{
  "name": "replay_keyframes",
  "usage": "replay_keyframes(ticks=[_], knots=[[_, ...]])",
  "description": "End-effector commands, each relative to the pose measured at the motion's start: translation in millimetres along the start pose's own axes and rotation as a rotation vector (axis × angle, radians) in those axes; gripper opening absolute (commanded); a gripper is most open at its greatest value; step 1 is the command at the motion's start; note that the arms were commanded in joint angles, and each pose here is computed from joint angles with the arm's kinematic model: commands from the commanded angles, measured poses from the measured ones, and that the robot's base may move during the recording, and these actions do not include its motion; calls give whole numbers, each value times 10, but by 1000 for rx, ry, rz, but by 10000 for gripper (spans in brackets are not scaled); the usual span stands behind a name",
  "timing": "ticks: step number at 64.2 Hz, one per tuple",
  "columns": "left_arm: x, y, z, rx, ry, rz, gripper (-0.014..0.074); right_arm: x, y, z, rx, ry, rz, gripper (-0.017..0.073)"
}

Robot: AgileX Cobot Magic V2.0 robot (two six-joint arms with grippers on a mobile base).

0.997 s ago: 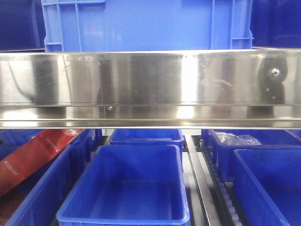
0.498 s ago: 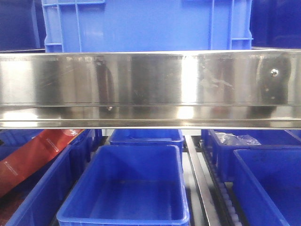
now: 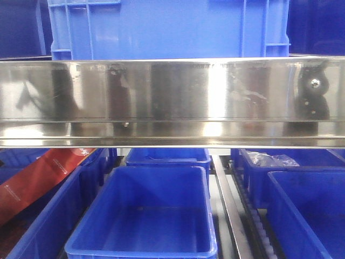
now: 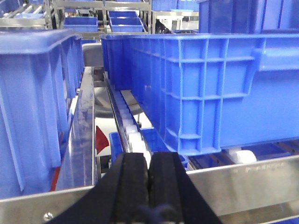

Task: Place valve from conveyor to right shelf box

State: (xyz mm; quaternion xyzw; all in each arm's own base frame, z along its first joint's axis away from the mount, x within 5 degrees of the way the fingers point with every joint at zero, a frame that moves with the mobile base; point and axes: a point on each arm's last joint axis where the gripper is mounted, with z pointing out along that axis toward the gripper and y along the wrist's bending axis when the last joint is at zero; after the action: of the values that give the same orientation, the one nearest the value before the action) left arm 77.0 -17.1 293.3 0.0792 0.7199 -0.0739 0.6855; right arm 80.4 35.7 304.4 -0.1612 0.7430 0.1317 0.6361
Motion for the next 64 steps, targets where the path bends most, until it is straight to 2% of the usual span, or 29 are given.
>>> replay_keyframes(ticks=[1,42,47,64], knots=[[-27,2,-13,-3,-37,-17,-111,-23,-6,-10,7,-33,-4,-155],[-27,4,-12,-5,-41,-18,-111,-24,-6,-10,7,-35,-4,-155],[-14,37,-22,-48,-41,5,-111,-24,-6,-10,7,-35,-4,-155],[322,140,-178,-234,-110,8,-111,-26,-6,-10,8,-37,-4,-155]])
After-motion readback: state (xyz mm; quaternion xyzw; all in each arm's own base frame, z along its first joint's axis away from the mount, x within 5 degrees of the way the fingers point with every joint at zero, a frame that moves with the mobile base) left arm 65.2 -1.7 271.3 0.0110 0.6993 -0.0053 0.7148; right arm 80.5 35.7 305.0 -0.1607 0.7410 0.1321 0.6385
